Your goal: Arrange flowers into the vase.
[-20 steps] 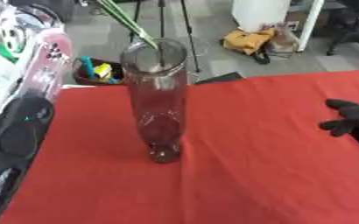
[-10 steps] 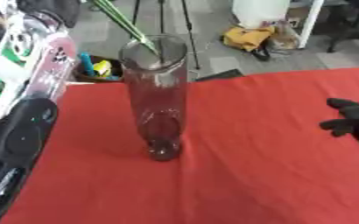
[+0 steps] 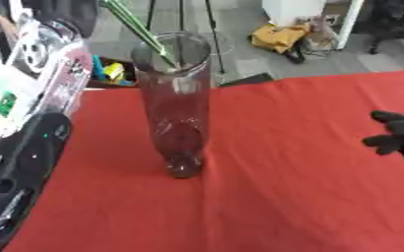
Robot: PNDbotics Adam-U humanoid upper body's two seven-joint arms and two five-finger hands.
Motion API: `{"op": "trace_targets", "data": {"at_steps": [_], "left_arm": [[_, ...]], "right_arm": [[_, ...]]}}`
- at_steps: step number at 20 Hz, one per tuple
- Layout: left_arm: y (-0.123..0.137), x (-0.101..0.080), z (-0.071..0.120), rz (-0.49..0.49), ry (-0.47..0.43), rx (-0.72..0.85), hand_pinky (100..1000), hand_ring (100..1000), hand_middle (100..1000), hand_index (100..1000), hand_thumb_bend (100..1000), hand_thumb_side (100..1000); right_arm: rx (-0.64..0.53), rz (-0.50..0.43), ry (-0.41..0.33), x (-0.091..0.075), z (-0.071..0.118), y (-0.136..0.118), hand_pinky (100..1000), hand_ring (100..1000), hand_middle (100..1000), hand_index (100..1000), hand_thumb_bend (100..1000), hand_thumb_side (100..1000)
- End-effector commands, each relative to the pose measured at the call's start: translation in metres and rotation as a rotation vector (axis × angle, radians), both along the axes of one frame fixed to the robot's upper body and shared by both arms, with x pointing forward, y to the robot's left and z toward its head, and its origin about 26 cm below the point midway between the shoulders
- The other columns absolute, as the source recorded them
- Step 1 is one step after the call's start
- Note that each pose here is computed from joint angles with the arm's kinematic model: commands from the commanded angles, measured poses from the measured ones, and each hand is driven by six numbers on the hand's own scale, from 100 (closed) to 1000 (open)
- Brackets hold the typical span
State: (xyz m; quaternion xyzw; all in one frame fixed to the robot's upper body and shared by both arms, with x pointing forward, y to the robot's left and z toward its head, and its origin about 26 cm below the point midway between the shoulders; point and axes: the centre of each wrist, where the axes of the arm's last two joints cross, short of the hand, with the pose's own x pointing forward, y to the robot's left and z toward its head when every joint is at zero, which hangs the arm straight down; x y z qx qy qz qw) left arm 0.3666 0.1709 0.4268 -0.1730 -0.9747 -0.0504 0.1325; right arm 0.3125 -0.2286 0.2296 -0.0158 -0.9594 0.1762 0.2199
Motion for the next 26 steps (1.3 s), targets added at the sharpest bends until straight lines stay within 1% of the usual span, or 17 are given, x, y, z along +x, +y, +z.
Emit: {"op": "trace_targets", "data": {"at_steps": [1,7,8,14,15,16,17,18,20,21,23,24,25,26], "left_arm": [[0.0,-0.002,0.006,0.007,-0.026,0.016,100,100,100,100,249,658],[-0.001,0.002,0.005,0.002,-0.028,0.037,100,100,100,100,232,664],[-0.001,0.003,0.004,0.001,-0.027,0.039,100,100,100,100,238,678],[0.0,0.006,0.004,0.006,-0.021,0.038,100,100,100,100,251,689],[0.0,0.006,0.004,0.007,-0.019,0.036,100,100,100,100,258,691],[0.0,0.007,0.004,0.009,-0.017,0.035,100,100,100,102,301,701],[0.0,0.008,0.004,0.012,-0.015,0.033,100,100,100,103,306,703],[0.001,0.009,0.004,0.017,-0.015,0.032,100,100,100,113,351,705],[0.002,0.011,0.003,0.031,-0.018,0.033,100,100,100,122,373,711],[0.002,0.012,0.003,0.039,-0.018,0.034,100,100,100,140,367,736],[0.004,0.014,0.002,0.064,-0.023,0.042,100,100,100,162,357,757],[0.004,0.015,0.002,0.08,-0.028,0.048,100,100,100,168,342,770],[0.005,0.015,0.002,0.099,-0.035,0.052,100,100,100,180,319,803],[0.005,0.016,0.001,0.115,-0.041,0.055,100,100,100,180,319,803]], "right_arm": [[-0.005,0.012,-0.027,-0.003,0.007,-0.001,686,861,486,732,100,1000],[-0.005,0.014,-0.023,-0.004,0.006,-0.001,687,864,484,732,100,1000],[-0.005,0.015,-0.022,-0.004,0.006,-0.001,687,864,484,732,100,1000],[-0.006,0.02,-0.015,-0.004,0.005,-0.001,688,866,483,732,100,1000],[-0.006,0.021,-0.014,-0.004,0.005,-0.001,688,866,483,732,100,1000],[-0.006,0.021,-0.014,-0.004,0.005,-0.001,688,866,483,732,100,1000],[-0.006,0.022,-0.012,-0.004,0.005,-0.001,688,866,482,732,100,1000],[-0.006,0.022,-0.01,-0.004,0.004,-0.001,688,866,482,732,100,1000],[-0.006,0.021,-0.007,-0.004,0.004,-0.001,688,867,482,733,100,1000],[-0.006,0.021,-0.006,-0.004,0.004,-0.001,689,867,482,733,100,1000],[-0.005,0.021,-0.005,-0.004,0.003,-0.001,689,867,482,733,100,1000],[-0.005,0.021,-0.005,-0.004,0.003,-0.001,689,867,482,733,100,1000],[-0.005,0.021,-0.004,-0.004,0.003,-0.001,688,866,481,733,100,1000],[-0.004,0.021,-0.004,-0.004,0.003,-0.001,688,866,481,733,100,1000]]}}
